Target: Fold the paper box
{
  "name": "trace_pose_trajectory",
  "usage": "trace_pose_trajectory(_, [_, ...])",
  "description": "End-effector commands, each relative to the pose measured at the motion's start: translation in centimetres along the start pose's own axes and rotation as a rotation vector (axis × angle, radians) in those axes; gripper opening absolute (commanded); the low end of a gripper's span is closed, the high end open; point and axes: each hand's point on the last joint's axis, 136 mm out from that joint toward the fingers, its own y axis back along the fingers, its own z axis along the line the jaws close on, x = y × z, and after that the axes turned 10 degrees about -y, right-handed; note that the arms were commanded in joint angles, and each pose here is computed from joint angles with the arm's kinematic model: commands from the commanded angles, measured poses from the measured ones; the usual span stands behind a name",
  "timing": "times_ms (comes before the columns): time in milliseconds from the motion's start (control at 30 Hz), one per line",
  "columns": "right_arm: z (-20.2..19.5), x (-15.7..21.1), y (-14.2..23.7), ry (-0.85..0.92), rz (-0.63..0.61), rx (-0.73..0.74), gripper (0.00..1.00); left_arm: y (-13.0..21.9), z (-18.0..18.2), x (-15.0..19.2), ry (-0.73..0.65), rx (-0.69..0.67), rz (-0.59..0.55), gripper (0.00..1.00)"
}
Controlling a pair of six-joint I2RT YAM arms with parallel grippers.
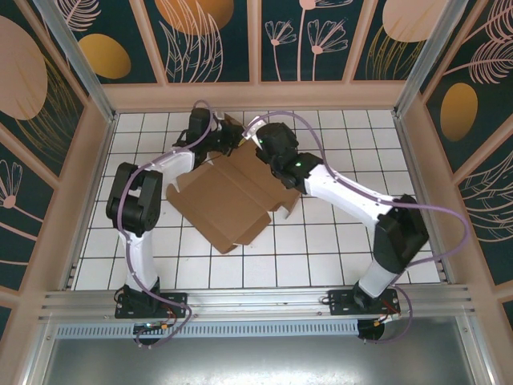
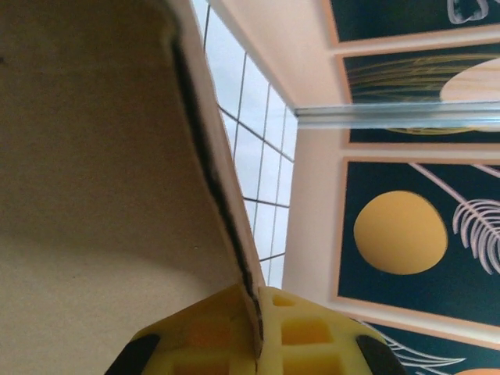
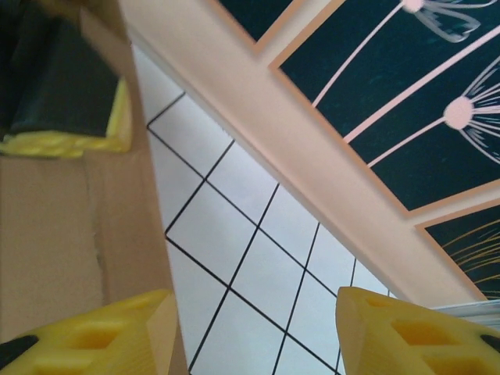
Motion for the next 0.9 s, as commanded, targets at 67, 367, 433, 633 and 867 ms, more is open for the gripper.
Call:
trace_pose_trajectory(67, [-0.1,0.2,2.4,-0.137,-0.027,-0.073,0.56,3.7,-4.3,-2.9,0.003,0.188,-0.248,0.00])
trace_pose_trajectory(367, [1.2,3.3,2.9,-0.304,0.070,-0.215,0.53,7.0,-0.5,-3.0,0.206,0.147,-0.462,0.00])
trace_pose_trajectory(433, [0.8,3.8,3.1,-0.361,0.079,-0.231,0.53,8.1,0.2,-2.9,0.228,0.125,-0.523,0.00])
trace_pose_trajectory(633, [-1.4,4.7,3.4,-0.653,0.092,-0.374,0.51,10.8,0.6,-2.1,0.309,0.039,-0.670,0.00])
trace_pose_trajectory(867, [-1.5,5.7,2.8,-0.809,0.143,-0.426,0.51,11.4,1.7,1.4,0.412,-0.038,-0.750,0.00])
